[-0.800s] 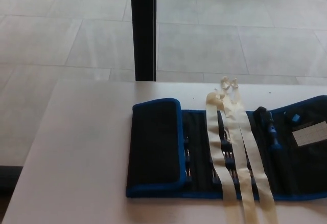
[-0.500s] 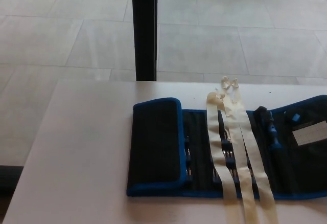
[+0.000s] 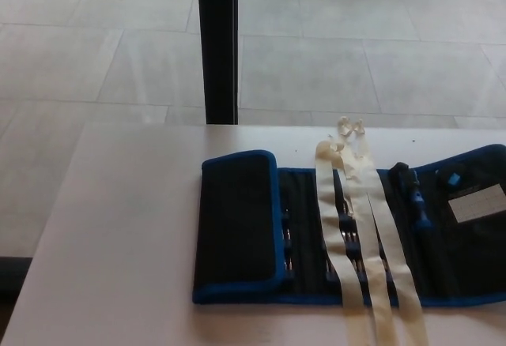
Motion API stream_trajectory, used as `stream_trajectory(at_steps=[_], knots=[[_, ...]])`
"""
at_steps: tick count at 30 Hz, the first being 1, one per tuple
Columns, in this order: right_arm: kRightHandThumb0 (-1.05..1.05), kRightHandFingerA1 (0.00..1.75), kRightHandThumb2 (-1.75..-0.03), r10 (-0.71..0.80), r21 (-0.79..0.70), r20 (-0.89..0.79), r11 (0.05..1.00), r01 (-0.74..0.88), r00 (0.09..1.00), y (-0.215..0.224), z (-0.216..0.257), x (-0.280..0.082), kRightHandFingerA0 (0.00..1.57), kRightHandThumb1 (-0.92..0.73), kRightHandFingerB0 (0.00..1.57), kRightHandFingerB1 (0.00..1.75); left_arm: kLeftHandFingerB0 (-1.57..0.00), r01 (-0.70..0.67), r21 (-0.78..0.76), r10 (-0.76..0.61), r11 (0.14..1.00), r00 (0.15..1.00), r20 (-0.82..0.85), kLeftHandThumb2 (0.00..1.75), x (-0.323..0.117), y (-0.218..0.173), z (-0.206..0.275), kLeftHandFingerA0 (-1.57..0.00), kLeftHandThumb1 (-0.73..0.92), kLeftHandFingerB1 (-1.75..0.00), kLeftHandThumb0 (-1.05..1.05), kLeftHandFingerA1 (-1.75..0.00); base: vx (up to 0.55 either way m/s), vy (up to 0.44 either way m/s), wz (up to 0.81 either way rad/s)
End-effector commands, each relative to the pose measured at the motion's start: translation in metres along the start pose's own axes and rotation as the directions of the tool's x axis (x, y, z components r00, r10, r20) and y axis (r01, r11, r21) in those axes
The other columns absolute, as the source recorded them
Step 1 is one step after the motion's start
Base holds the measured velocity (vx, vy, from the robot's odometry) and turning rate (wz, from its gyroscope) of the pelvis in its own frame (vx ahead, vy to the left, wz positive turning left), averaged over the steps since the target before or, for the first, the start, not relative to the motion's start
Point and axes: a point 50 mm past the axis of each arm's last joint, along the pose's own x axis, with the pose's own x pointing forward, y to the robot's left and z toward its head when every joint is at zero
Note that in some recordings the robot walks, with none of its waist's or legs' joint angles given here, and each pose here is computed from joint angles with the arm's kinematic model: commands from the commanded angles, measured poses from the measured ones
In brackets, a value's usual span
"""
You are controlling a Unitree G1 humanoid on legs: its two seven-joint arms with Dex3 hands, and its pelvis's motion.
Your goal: The robot uses its right hand to lift an edge of the toolkit kept in middle of the desk and make one fold in it
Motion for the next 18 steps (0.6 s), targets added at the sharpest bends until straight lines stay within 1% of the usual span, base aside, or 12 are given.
stream_trajectory(at_steps=[1,2,3,4,5,8,10,12,13,15,16,18], knots=[[-0.64,0.70,-0.59,0.083,0.142,0.143,0.984,-0.103,0.986,0.045,0.033,-0.012,0.58,-0.64,0.20,0.53,-0.49,-0.042,-0.041,0.041,0.998,0.999,-0.023,0.62,0.000,0.011,0.001,-0.72,0.74,-0.54,-0.57,-0.76,0.00,0.000,0.08],[-0.64,0.70,-0.59,0.107,0.137,0.164,0.982,-0.130,0.981,0.049,0.034,-0.013,0.58,-0.64,0.20,0.53,-0.49,-0.044,-0.039,0.043,0.998,0.999,-0.026,0.62,0.000,0.011,0.001,-0.72,0.74,-0.54,-0.57,-0.76,0.00,0.000,0.07],[-0.67,0.63,-0.59,0.136,0.095,0.190,0.983,-0.156,0.972,0.053,0.035,-0.016,0.62,-0.63,0.22,0.52,-0.50,-0.044,-0.045,0.043,0.998,0.999,-0.023,0.62,0.000,0.011,0.001,-0.72,0.73,-0.56,-0.57,-0.76,0.00,0.000,0.00],[-0.75,0.66,-0.92,0.197,0.003,0.261,0.979,-0.205,0.945,0.064,0.037,-0.025,0.61,-0.51,0.29,0.58,-0.52,-0.038,-0.045,0.037,0.998,0.999,-0.020,0.62,0.000,0.011,0.000,-0.68,0.74,-0.57,-0.58,-0.75,0.00,0.000,0.00],[-0.71,0.58,-0.59,0.225,-0.013,0.280,0.973,-0.231,0.933,0.068,0.037,-0.030,0.69,-0.62,0.38,0.52,-0.53,-0.038,-0.047,0.037,0.998,0.999,-0.022,0.61,0.000,0.011,0.001,-0.68,0.73,-0.57,-0.57,-0.75,0.00,0.000,0.00],[-0.71,0.52,-0.59,0.301,-0.069,0.297,0.953,-0.294,0.906,0.076,0.031,-0.042,0.77,-0.60,0.48,0.46,-0.51,-0.037,-0.041,0.036,0.998,0.999,-0.026,0.62,0.000,0.011,-0.001,-0.71,0.73,-0.54,-0.58,-0.75,0.00,0.000,0.00],[-0.66,0.49,-0.60,0.351,-0.091,0.259,0.936,-0.339,0.900,0.082,0.021,-0.050,0.76,-0.62,0.53,0.40,-0.54,-0.035,-0.049,0.034,0.998,0.999,-0.024,0.61,0.000,0.011,-0.002,-0.71,0.73,-0.58,-0.57,-0.77,0.00,0.000,0.00],[-0.61,0.52,-0.60,0.387,-0.085,0.188,0.922,-0.377,0.903,0.088,0.010,-0.059,0.70,-0.63,0.52,0.41,-0.56,-0.040,-0.051,0.038,0.998,0.999,-0.030,0.62,0.000,0.011,-0.003,-0.72,0.73,-0.59,-0.57,-0.79,0.00,0.000,0.00],[-0.50,0.48,-0.60,0.474,-0.133,0.114,0.878,-0.460,0.873,0.092,-0.005,-0.071,0.53,-0.69,0.36,0.38,-0.62,-0.044,-0.035,0.043,0.998,0.999,-0.031,0.62,0.000,0.011,-0.004,-0.75,0.73,-0.62,-0.56,-0.80,0.00,0.000,0.00],[-0.45,0.47,-0.61,0.494,-0.149,0.088,0.865,-0.479,0.865,0.092,-0.011,-0.076,0.50,-0.71,0.33,0.37,-0.63,-0.044,-0.046,0.043,0.998,0.999,-0.025,0.62,0.000,0.010,-0.001,-0.75,0.73,-0.63,-0.55,-0.83,0.00,0.000,0.00],[-0.45,0.43,-0.62,0.531,-0.215,0.023,0.830,-0.515,0.847,0.092,-0.025,-0.081,0.46,-0.76,0.30,0.35,-0.59,-0.037,-0.071,0.035,0.997,0.999,-0.025,0.62,0.000,0.009,0.000,-0.68,0.73,-0.60,-0.55,-0.74,0.00,0.000,0.00],[-0.45,0.42,-0.62,0.557,-0.235,-0.069,0.797,-0.556,0.828,0.090,-0.041,-0.084,0.42,-0.77,0.26,0.34,-0.59,-0.041,-0.070,0.040,0.997,0.999,-0.027,0.62,0.000,0.009,-0.001,-0.68,0.72,-0.59,-0.55,-0.73,0.00,0.000,0.00]])
